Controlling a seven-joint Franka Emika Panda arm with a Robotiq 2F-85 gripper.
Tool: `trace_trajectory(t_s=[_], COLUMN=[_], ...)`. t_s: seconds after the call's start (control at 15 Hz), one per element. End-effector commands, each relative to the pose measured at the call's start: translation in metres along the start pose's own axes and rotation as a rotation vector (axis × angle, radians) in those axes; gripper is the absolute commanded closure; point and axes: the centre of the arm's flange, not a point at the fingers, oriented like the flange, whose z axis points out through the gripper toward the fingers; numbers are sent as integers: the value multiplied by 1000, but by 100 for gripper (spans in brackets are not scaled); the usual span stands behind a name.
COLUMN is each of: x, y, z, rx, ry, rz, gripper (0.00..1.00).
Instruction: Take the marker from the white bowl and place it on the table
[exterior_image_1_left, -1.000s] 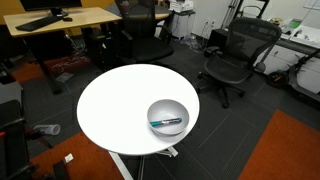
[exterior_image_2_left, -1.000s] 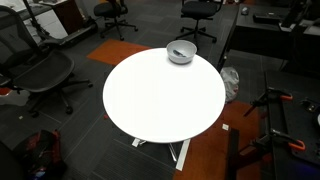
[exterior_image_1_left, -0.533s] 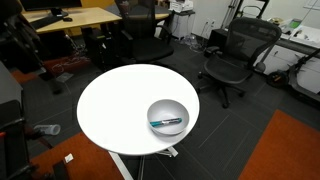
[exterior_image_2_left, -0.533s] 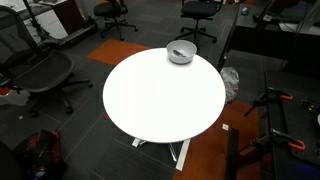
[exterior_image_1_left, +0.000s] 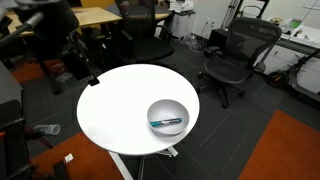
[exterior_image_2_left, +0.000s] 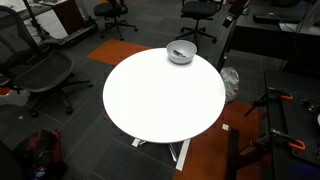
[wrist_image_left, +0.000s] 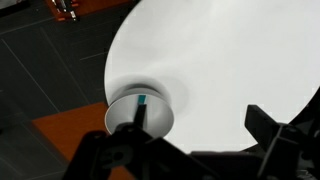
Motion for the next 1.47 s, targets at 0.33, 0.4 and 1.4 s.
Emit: trace_trajectory(t_s=[0.33, 0.4, 1.4], x=[94, 100, 160], y=[28, 31, 59], z=[65, 73, 188], rx=[-43, -36, -81], ry=[-57, -70, -145], rz=[31, 39, 78], gripper=[0, 0, 0])
